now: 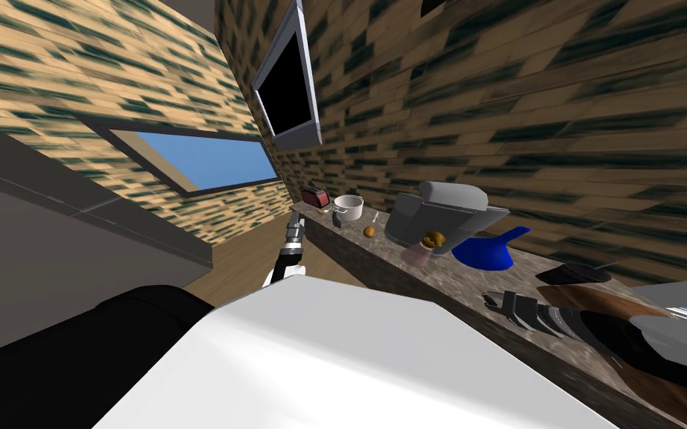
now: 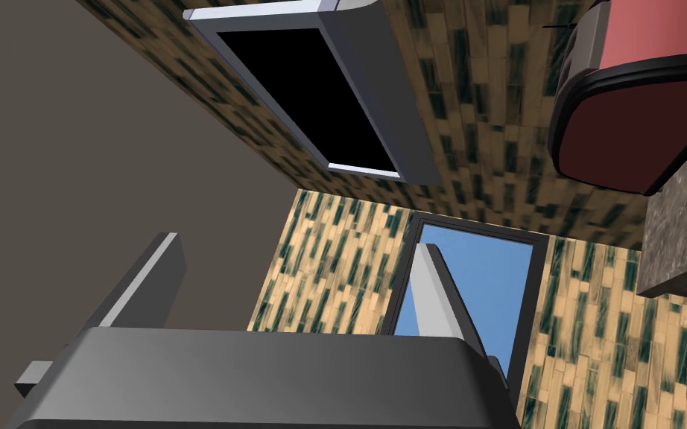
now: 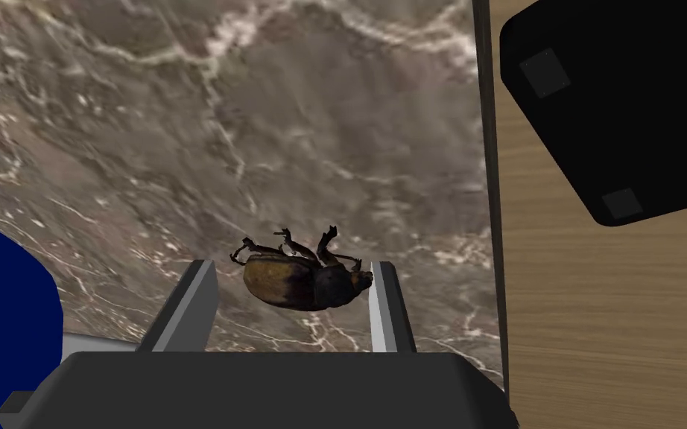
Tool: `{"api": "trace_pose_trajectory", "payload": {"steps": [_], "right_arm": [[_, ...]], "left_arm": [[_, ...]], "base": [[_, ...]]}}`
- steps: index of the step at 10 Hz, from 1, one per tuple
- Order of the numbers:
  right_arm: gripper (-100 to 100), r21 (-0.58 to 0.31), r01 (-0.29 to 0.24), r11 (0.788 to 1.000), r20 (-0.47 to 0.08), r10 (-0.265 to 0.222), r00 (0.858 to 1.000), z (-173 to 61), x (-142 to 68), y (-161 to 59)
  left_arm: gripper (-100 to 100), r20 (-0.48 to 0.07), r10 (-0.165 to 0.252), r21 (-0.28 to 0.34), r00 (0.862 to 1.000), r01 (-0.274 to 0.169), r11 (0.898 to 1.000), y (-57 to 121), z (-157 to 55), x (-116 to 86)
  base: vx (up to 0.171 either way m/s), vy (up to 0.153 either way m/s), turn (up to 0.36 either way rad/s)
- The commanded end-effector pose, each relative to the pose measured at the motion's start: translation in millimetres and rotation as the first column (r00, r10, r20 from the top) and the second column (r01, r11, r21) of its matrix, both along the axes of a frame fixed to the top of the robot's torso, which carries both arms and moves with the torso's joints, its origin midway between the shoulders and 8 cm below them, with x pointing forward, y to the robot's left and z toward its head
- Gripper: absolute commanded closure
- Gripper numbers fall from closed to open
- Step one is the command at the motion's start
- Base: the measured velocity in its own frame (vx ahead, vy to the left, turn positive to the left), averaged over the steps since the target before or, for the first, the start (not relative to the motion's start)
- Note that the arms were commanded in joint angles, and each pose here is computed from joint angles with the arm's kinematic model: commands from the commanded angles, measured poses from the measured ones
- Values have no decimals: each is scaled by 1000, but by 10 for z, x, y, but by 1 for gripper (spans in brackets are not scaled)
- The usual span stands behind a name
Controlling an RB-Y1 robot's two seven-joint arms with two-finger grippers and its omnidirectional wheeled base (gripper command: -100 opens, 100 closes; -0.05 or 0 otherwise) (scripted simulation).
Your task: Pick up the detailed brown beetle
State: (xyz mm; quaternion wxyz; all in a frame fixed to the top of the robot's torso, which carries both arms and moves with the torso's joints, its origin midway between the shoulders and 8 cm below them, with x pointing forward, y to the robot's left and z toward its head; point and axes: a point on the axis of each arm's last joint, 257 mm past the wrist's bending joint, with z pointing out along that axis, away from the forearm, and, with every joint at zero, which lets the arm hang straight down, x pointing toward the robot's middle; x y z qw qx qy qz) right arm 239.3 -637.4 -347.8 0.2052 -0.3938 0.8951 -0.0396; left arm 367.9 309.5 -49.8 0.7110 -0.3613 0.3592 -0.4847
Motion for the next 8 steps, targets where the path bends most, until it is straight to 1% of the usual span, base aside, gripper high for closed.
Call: {"api": "trace_pose_trajectory", "payload": {"steps": [1,4,5,6,8], "right_arm": [[100,0,0,1000,0,0,1000,0,0,0],[100,0,0,1000,0,0,1000,3,2,-2],[0,-1,0,1000,1,0,1000,3,2,-3],[100,-3,-14,1000,3,15,1000,61,28,0],[100,-5,-54,999,4,54,999,213,88,13]], "left_arm": [[0,0,0,0,1000,0,1000,0,0,0],[0,0,0,0,1000,0,1000,0,0,0],[0,0,0,0,1000,0,1000,0,0,0],[0,0,0,0,1000,0,1000,0,0,0],[0,0,0,0,1000,0,1000,1,-1,-1]], "base": [[0,0,0],[0,0,0],[0,0,0],[32,16,-164],[57,43,-257]]}}
